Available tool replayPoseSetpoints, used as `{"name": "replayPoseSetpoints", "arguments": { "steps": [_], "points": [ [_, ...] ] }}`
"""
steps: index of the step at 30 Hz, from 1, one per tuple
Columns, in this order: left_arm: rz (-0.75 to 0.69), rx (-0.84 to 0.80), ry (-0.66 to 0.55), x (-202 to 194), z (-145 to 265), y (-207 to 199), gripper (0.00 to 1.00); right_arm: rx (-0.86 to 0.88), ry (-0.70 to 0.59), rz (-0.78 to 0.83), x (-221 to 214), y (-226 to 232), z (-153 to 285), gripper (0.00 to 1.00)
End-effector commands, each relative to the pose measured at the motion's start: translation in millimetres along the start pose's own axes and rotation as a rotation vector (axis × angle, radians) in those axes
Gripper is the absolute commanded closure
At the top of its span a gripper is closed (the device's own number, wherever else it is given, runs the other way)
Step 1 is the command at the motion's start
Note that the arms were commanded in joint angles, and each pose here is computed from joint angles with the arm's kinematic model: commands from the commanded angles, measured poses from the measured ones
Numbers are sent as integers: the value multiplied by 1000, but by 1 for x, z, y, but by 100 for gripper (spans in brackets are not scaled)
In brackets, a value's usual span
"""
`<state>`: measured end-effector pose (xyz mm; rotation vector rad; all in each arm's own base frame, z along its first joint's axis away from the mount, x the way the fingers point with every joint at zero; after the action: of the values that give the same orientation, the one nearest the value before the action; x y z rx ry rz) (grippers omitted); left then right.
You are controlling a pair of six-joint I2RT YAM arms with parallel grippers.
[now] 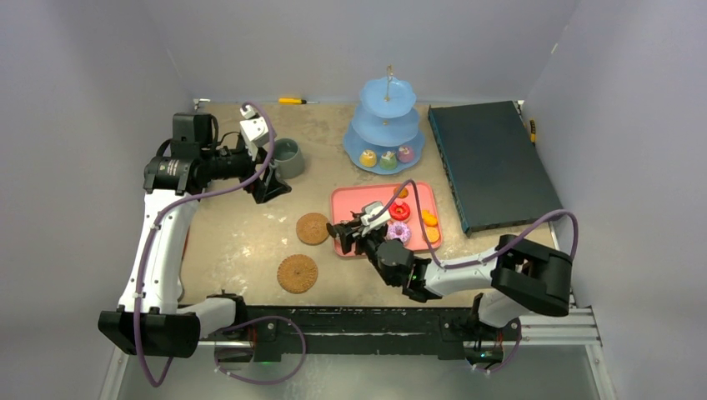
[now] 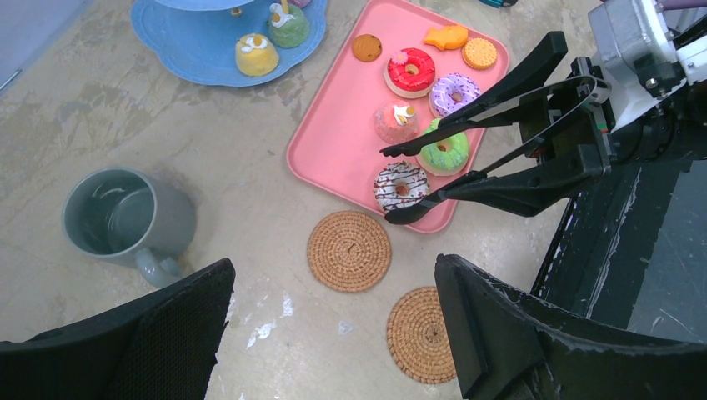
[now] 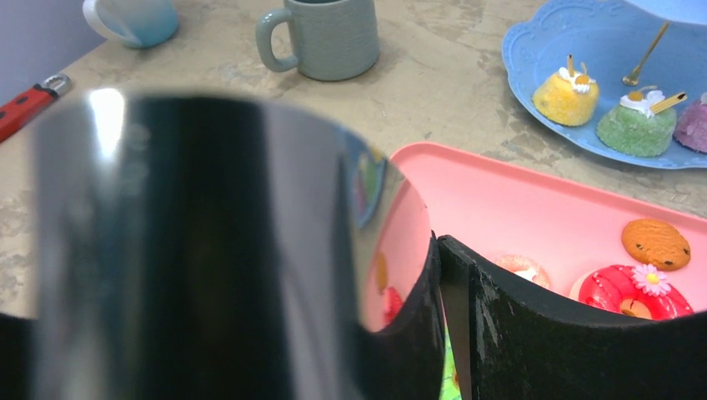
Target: Serve the afternoon tea
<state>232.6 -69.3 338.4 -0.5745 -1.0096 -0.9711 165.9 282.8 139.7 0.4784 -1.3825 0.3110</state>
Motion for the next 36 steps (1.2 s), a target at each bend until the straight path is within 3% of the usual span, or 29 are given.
{"name": "replayPoseSetpoints", "arguments": {
  "steps": [1,13,19,27,36],
  "points": [
    [-47,5,-39,14,8,-3,10,11,-33,-50,4,4,-3,28],
    [-37,-2,-38,12,7,-3,10,-19,16,-56,-20,-7,4,30],
    [-30,-3,-38,12,6,-2,10,-14,-20,-54,-12,-4,0,43],
    [-32,-3,-34,11,6,-2,10,-25,-161,-96,46,-15,-10,49],
    [-26,-2,-36,12,5,-1,10,-132,-346,-104,129,-77,-47,50]
  ]
}}
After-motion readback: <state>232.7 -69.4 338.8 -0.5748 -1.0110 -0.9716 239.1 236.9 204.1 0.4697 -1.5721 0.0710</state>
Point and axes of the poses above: each gripper's point midway between its finger pads, its own z axis back along the fingers, its own y axis along the line the jaws close on, x = y × z, the point moved 8 cm from there along z, back along the fingers, and after that the axes turned 5 degrees about -z, right-handed, at the moved point
